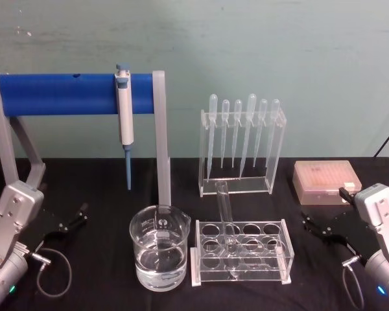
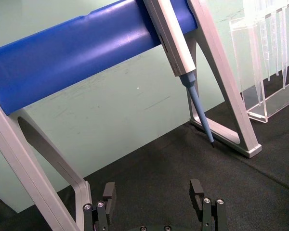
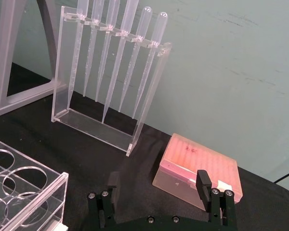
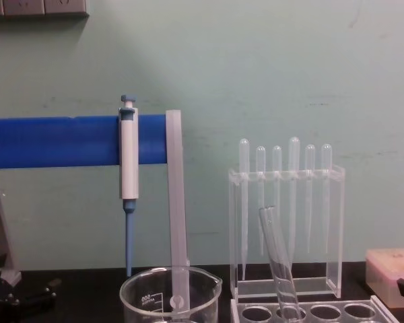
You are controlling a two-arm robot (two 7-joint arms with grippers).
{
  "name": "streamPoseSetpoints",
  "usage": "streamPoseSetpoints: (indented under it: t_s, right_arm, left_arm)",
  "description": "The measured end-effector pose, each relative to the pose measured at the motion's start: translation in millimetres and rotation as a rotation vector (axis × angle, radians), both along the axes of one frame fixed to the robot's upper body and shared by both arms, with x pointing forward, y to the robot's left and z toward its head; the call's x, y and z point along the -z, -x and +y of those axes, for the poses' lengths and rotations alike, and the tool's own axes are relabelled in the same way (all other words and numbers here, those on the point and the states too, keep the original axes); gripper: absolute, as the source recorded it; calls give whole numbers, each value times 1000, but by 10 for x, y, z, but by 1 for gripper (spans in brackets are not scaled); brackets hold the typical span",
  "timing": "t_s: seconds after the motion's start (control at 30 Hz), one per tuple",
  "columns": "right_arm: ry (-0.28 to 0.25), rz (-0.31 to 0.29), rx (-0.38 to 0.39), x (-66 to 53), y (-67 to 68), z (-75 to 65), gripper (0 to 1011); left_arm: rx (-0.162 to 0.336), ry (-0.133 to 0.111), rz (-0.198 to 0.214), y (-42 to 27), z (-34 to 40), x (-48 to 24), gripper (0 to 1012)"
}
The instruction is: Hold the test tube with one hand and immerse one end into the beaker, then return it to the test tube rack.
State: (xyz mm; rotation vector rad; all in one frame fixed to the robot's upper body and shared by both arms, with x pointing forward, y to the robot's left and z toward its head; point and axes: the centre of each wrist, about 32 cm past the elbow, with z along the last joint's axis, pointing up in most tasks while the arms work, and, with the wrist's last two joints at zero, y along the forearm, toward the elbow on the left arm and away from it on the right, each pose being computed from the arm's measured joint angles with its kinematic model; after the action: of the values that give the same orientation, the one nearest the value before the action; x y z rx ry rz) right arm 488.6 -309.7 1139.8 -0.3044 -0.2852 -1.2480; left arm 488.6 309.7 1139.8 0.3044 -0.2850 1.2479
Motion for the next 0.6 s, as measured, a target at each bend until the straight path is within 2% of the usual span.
streamPoseSetpoints:
  t_s: [0.6]
  right_arm:
    - [0,0,0,0,0,0,1000]
  left_arm:
    - [0,0,0,0,0,0,1000]
